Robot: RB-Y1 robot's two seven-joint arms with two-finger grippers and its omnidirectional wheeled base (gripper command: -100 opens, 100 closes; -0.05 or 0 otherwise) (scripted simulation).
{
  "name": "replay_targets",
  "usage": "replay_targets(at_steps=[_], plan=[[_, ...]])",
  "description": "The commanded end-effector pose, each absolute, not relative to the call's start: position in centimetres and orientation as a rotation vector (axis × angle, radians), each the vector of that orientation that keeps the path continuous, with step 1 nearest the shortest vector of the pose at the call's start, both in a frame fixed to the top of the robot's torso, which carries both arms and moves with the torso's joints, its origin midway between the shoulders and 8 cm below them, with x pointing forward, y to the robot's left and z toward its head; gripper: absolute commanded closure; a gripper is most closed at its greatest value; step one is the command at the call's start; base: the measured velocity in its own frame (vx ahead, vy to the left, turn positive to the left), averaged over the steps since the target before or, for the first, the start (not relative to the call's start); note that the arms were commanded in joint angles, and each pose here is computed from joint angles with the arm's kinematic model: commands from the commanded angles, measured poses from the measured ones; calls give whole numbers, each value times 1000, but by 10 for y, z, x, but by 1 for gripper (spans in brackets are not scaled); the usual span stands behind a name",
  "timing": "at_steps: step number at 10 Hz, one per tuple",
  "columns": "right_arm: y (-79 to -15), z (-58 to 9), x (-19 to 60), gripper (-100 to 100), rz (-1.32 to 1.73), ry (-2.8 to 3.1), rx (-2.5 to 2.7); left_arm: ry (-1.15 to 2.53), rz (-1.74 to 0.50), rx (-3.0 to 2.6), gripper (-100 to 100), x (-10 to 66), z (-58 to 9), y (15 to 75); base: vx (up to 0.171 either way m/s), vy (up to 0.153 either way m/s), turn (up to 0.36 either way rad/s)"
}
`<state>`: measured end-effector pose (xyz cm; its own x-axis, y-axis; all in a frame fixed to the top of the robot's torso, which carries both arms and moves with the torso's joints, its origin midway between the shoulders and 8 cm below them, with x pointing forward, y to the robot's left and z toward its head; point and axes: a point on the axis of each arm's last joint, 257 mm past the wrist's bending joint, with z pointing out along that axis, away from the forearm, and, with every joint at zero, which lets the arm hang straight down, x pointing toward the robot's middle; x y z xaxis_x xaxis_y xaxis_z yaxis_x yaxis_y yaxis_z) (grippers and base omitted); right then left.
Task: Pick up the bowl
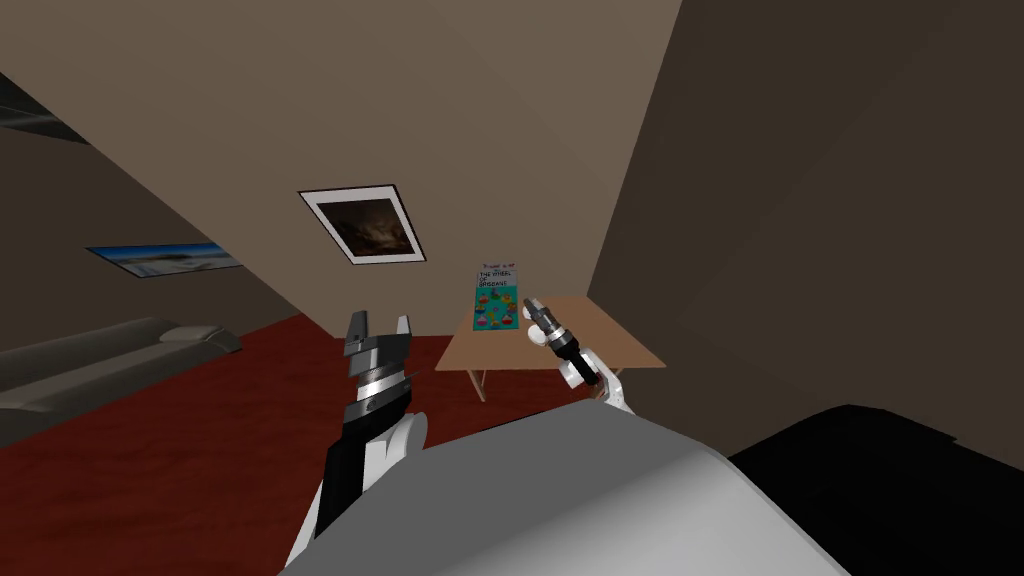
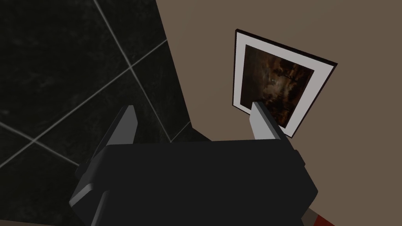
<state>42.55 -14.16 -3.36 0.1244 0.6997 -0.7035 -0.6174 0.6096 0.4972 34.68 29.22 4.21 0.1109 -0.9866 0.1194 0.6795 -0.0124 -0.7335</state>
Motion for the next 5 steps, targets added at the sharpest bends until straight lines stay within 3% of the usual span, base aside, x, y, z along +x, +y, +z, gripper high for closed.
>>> replay_targets(at_steps=[1,5], plan=[[-127,-45,434,-100,929,1114,18,515,-1415,-761,0,347,42,292,-4,31,75],[-106,-78,450,-100,855,1193,-113,515,-1415,-761,0,347,42,292,-11,29,50]])
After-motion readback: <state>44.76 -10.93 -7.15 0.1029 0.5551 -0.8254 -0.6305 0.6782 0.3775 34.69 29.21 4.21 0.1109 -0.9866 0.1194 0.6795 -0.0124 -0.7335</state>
